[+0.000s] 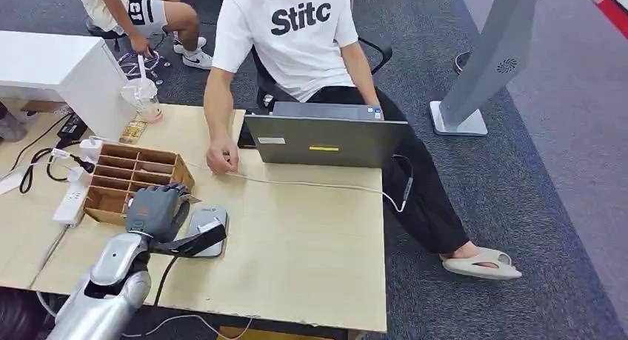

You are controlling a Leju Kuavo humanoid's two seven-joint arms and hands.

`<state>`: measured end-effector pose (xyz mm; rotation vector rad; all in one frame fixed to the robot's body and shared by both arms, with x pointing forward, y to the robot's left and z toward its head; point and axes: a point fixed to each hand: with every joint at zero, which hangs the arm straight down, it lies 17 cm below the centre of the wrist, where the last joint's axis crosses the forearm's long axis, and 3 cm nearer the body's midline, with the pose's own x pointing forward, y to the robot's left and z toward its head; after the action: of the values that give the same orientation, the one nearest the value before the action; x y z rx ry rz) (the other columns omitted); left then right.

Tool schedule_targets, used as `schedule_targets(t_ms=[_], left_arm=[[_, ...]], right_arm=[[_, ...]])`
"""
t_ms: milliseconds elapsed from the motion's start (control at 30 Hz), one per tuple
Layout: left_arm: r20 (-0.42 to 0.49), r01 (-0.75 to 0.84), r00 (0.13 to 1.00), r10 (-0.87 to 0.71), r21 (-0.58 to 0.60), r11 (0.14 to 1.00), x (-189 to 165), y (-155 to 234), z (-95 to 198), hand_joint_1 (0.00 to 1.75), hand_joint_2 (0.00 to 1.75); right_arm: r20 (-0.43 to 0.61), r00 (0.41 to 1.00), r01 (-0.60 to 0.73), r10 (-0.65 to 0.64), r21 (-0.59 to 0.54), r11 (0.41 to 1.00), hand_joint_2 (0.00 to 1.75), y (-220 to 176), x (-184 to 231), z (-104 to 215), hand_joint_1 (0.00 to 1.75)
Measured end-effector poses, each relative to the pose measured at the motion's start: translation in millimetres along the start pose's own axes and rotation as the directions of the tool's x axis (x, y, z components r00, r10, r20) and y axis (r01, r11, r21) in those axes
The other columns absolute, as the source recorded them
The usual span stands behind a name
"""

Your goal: Pass the card to the sensor for recognition and then transmit it.

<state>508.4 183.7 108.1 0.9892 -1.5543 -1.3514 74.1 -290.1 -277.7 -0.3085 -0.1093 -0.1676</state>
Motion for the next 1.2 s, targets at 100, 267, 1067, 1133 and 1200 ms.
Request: schedule_targets(t_ms=[100,267,1067,1133,1200], left_arm=[[0.004,-0.011,1.0,0.011,0.049,0.999,0.2,15.1,-3.4,1.75,1.75],[0.005,-0.021,1.0,0.021,0.117,0.993,-1.7,43.4,-9.6,1.75,1.75],[-0.07,0.088,0.995,-0.07,0.301,0.95,-36.2,137.1,-34.7,1.75,1.75],[-0.068,0.113,0.993,-0.095,0.333,0.936,-35.5,158.1,-43.1,1.75,1.75],[-0.065,0.127,0.992,-0.111,0.358,0.925,-31.3,172.2,-48.7,1.75,1.75]], right_arm=[[0.003,1.0,-0.009,0.009,-0.001,1.0,1.75,-0.2,0.2,0.0,0.0],[0.004,1.0,-0.019,0.019,-0.002,1.0,1.75,-0.4,0.1,-0.1,0.0],[0.011,0.998,-0.061,0.061,-0.005,0.998,1.75,-0.7,0.7,-0.1,0.0],[0.014,0.997,-0.071,0.071,-0.006,0.997,1.75,-0.8,1.4,-0.1,0.0],[0.009,0.997,-0.078,0.078,-0.007,0.997,1.75,-1.0,0.5,-0.1,0.0]])
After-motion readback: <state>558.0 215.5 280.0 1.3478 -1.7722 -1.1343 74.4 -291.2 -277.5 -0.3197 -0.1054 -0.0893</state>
